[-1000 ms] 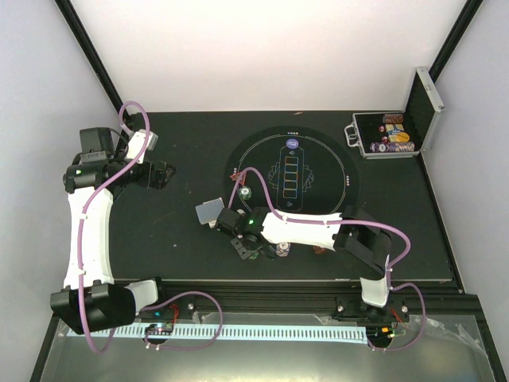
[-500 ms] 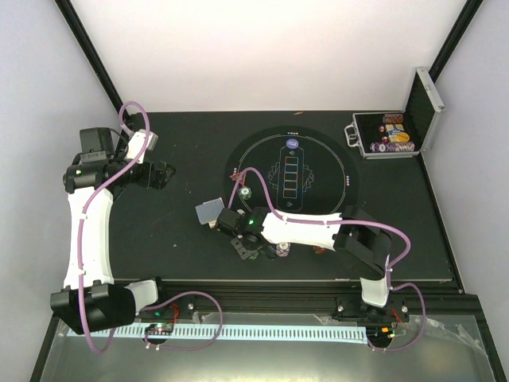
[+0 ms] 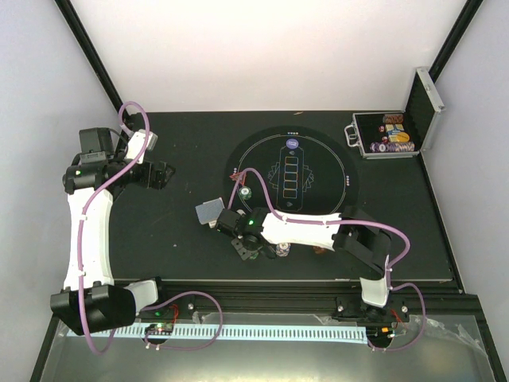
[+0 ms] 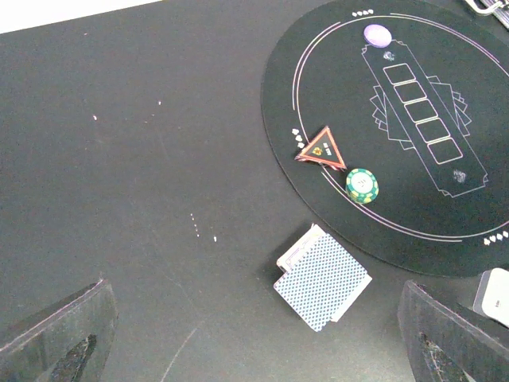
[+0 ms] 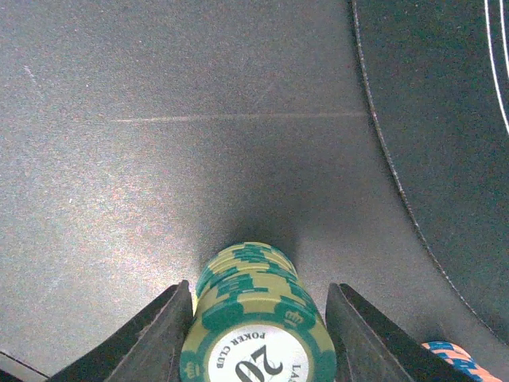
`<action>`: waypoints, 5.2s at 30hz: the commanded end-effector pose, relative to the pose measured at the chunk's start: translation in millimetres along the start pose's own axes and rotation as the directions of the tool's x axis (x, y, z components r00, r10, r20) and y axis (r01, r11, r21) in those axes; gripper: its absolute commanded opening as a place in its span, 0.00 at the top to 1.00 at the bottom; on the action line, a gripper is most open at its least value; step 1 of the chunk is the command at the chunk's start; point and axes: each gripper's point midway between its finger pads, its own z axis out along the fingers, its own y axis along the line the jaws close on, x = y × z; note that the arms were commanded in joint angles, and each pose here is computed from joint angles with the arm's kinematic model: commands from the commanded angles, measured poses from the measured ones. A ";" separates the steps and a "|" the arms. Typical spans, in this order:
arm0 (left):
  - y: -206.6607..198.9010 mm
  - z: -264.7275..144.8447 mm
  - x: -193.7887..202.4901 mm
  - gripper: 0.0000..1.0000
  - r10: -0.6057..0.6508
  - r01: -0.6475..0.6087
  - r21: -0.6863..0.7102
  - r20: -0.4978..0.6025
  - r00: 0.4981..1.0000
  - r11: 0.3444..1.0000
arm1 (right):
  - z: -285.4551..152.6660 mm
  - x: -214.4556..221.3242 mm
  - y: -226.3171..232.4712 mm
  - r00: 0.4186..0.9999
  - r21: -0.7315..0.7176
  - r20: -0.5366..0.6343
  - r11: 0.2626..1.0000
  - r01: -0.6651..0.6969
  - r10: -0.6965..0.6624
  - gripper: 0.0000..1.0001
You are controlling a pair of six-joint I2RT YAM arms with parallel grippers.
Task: Distribute texas hold em gaming equipment
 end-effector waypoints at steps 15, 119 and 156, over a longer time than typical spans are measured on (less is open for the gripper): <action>-2.3 -16.2 -17.7 0.01 0.035 -0.034 -0.020 0.061 0.998 0.999 | -1.1 -1.3 -6.1 1.000 0.033 0.016 0.999 -0.002 0.001 0.87; -14.7 -28.2 -12.1 0.01 0.062 -0.063 -0.002 0.056 0.996 0.998 | -1.5 1.0 3.8 0.997 -0.078 0.041 0.995 -0.058 0.061 0.13; -11.8 -24.1 -15.4 0.01 0.059 -0.059 0.003 0.060 0.996 0.998 | 9.8 1.7 1.6 0.998 -0.053 0.038 0.998 -0.047 0.049 0.70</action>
